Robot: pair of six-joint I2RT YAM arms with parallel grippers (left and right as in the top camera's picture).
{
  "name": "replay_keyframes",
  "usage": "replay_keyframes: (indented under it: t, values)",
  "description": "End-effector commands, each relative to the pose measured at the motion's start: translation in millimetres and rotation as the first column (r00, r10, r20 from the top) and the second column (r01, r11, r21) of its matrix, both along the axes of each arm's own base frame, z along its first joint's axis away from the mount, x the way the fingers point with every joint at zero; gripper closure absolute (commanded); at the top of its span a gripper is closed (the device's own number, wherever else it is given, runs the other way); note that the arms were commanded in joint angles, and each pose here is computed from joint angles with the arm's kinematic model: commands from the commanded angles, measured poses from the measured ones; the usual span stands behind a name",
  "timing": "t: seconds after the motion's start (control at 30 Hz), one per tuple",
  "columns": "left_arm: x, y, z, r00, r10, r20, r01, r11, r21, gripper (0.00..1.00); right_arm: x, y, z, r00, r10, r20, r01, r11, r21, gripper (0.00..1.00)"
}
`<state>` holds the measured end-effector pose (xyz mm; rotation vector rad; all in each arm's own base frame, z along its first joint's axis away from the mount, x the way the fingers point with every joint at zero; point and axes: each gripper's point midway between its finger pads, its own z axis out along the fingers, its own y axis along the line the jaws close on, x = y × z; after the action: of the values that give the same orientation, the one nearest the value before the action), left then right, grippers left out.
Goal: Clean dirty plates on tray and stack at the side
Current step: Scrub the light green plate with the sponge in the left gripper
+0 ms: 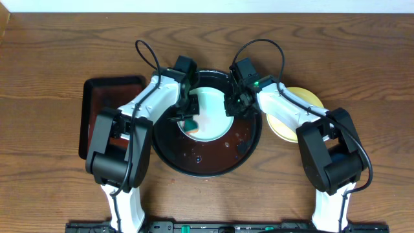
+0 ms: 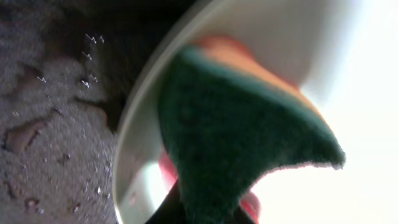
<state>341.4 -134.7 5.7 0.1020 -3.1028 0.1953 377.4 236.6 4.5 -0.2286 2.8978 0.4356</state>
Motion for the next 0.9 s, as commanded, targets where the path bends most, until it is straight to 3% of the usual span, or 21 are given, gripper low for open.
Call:
replay_keyframes:
  t: [0.0, 0.13, 0.37, 0.47, 0.6, 0.73, 0.87]
  values:
    - [-39.5, -13.9, -3.9, 0.955, -0.275, -0.107, 0.251, 0.948, -0.194, 0.93, -19.3, -9.8, -27.7, 0.998, -0.004, -0.07, -0.001, 0.998, -0.065, 0.99]
    - [-51.9, -45.9, 12.5, 0.912, -0.408, -0.043, 0.355, 0.836, -0.418, 0.93, -19.2, -9.8, -27.6, 0.998, -0.004, -0.07, -0.001, 0.998, -0.065, 0.99]
    - [-18.9, -56.6, 10.6, 0.908, -0.403, 0.113, 0.413, 0.816, -0.405, 0.93, -19.4, -9.9, -27.8, 0.998, -0.004, -0.07, -0.001, 0.998, -0.065, 0.99]
    - [4.0, -42.3, 0.7, 0.928, -0.346, 0.139, 0.372, 0.885, -0.279, 0.93, -19.3, -9.8, -27.7, 0.998, -0.003, -0.07, -0.001, 0.998, -0.065, 0.99]
    - [32.2, 6.0, -12.1, 0.969, -0.197, 0.148, 0.196, 0.98, 0.025, 0.92, -19.3, -9.9, -27.7, 0.998, -0.004, -0.07, -0.001, 0.998, -0.065, 0.99]
    - [44.4, 62.2, -8.2, 0.979, -0.002, 0.206, -0.065, 0.946, 0.317, 0.93, -19.2, -9.8, -27.7, 0.998, -0.004, -0.07, -0.001, 0.998, -0.065, 0.99]
    - [32.8, 73.4, -7.2, 0.981, 0.069, 0.184, -0.133, 0.921, 0.366, 0.93, -19.1, -9.8, -27.6, 0.998, -0.004, -0.069, -0.001, 0.998, -0.065, 0.99]
